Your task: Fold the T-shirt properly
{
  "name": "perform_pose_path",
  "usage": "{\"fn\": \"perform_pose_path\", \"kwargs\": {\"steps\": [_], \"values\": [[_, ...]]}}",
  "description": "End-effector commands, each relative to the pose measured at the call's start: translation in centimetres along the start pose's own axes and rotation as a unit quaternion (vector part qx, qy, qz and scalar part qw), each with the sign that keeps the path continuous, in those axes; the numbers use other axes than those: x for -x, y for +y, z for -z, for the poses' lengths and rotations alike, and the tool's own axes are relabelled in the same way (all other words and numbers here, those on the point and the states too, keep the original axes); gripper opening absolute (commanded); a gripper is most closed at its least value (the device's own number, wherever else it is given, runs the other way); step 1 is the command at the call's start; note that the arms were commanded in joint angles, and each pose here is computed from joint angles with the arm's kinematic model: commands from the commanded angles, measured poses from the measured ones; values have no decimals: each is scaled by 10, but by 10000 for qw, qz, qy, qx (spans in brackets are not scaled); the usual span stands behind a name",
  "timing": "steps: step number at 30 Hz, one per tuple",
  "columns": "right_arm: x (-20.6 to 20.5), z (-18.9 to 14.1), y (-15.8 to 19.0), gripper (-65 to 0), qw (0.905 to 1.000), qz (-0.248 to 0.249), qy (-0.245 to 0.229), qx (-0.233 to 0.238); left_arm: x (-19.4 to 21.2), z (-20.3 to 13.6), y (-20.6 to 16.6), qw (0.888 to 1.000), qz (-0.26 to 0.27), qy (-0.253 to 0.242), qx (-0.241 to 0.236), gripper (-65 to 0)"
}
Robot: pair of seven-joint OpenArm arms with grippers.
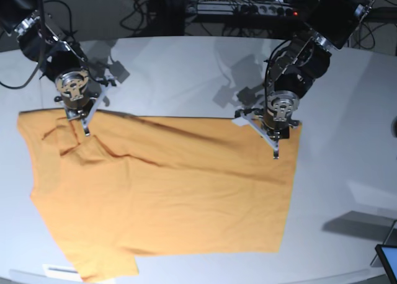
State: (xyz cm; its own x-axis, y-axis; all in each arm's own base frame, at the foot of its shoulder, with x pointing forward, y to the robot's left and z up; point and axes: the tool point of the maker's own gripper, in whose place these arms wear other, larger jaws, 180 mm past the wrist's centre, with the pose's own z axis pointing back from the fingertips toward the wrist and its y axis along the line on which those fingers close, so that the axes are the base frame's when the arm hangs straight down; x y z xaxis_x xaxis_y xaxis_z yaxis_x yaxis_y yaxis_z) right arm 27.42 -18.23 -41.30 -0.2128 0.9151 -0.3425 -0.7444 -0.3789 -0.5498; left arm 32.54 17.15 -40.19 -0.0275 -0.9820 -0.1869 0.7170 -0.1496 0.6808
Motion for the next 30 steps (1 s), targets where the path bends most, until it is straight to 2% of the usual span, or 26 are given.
{"fn": "perform_pose_path", "kwargs": {"steps": [1,4,6,10,16,19,24,28,30], "values": [[11,-4,-11,-650,9998,-42,130,150,5,-2,15,9998,38,87,-190,-650],[17,-12,-14,-650,9994,-149,146,259,1,-8,7,9998,211,34,-29,-650],[12,-16,-13,-650,9995,-150,72,282,6,-17,5,9990,408,164,72,-650],[19,-21,-13,-650,9991,-234,161,314,7,-28,20,9985,437,294,-124,-650],[19,-22,-14,-650,9990,-240,158,338,16,-27,19,9979,500,405,-103,-650],[22,-18,-13,-650,9991,-228,193,294,23,-20,25,9979,411,499,-103,-650],[27,-12,-34,-650,9985,-109,271,470,21,-17,75,9979,-150,416,-467,-650],[29,-1,-34,-650,9990,-133,231,365,19,0,82,9987,-309,324,-235,-650],[28,10,-31,-650,9990,-318,202,253,8,11,78,9996,-173,237,-25,-650]]}}
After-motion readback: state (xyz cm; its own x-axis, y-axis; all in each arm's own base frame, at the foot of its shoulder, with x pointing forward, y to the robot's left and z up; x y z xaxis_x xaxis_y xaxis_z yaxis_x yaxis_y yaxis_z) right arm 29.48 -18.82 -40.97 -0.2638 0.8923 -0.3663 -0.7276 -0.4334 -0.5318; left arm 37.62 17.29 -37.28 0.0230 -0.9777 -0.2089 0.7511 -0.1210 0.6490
